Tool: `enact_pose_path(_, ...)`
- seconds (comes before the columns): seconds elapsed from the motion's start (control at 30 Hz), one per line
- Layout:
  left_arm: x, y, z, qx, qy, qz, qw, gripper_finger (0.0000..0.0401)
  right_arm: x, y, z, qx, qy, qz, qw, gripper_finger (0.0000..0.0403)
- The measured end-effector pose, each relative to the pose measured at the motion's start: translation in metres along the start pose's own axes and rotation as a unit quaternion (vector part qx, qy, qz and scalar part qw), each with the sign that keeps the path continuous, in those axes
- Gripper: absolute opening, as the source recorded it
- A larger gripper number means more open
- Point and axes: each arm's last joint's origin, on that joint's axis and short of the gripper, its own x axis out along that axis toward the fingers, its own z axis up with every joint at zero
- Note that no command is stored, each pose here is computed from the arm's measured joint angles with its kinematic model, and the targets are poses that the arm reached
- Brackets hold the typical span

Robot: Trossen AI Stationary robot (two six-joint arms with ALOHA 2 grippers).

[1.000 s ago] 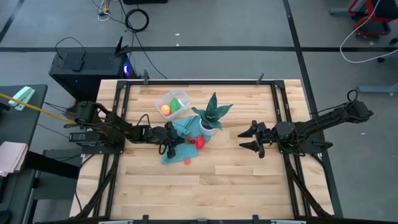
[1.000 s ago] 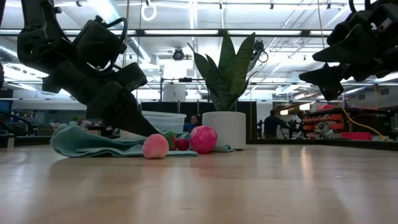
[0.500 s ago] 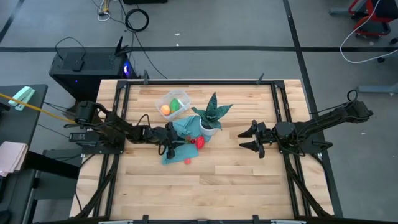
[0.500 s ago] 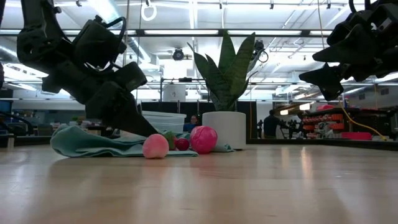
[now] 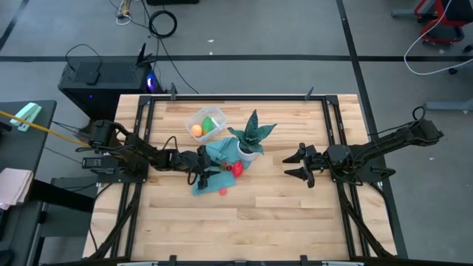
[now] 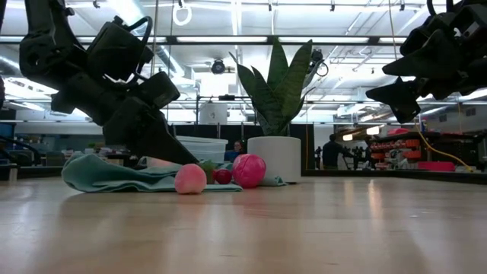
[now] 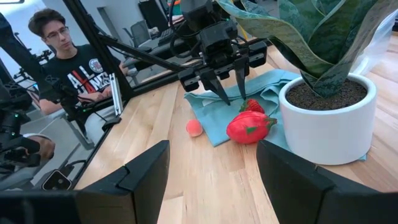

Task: Pick and placing Produce into tupperware
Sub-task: Put the strawberry into the transparent bin

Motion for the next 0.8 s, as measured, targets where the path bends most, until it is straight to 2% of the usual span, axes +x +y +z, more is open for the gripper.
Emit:
enact_pose_path(0.6,0.0,0.0001,0.0007,0.003,-0.004,0.0,1.0,0.0115,0.0,0.0,0.0001,0.0,-0.001,-0.002,1.0,0.0246)
enact_pose_path(0.8,0.0,0.001,-0.0027,0.001,0.013,0.01,1.0,0.0113,0.0,-0.0001,0.0002,0.0,-0.001,-0.002,1.0,0.0246)
